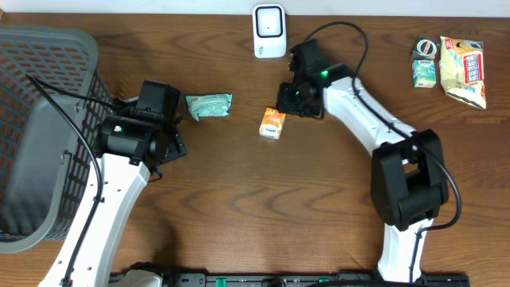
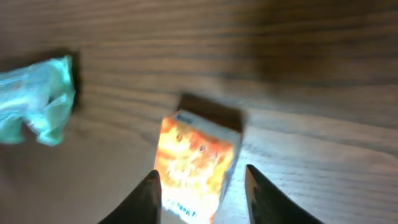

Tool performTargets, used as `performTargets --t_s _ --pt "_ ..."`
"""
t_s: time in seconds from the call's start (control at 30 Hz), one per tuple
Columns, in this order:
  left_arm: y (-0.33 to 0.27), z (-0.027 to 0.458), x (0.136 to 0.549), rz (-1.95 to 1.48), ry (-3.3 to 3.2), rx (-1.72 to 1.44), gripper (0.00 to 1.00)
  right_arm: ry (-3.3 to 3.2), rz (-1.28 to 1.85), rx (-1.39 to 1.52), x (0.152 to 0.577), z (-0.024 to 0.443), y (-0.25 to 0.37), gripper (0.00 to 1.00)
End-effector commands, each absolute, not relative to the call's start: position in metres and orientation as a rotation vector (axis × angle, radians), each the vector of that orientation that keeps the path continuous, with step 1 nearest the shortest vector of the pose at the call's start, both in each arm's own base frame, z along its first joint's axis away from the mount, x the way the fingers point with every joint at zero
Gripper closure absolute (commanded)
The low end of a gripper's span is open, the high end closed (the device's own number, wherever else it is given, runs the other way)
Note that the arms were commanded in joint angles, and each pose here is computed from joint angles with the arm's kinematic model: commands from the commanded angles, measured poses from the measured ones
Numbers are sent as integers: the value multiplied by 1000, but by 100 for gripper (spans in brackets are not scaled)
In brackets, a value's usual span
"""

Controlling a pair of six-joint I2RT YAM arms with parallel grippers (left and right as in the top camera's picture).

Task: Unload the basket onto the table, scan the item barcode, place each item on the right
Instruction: 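Grasp the orange Kleenex Enjoy pack with the right gripper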

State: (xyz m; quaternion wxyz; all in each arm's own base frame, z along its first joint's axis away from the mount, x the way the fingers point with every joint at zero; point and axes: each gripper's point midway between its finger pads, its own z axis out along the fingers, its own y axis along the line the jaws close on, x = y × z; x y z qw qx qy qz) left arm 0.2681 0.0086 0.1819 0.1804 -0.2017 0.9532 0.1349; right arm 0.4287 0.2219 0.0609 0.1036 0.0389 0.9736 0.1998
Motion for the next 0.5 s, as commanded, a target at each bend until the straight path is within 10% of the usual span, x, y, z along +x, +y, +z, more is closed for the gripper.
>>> performTargets --t_s 0.0,0.13,0.47 --pt "12 185 268 393 2677 -586 2 2929 784 88 412 66 239 46" --pt "12 185 268 393 2677 -586 2 2959 770 100 405 59 239 18" --pt "12 185 268 393 2677 -586 2 2949 783 292 404 29 229 13"
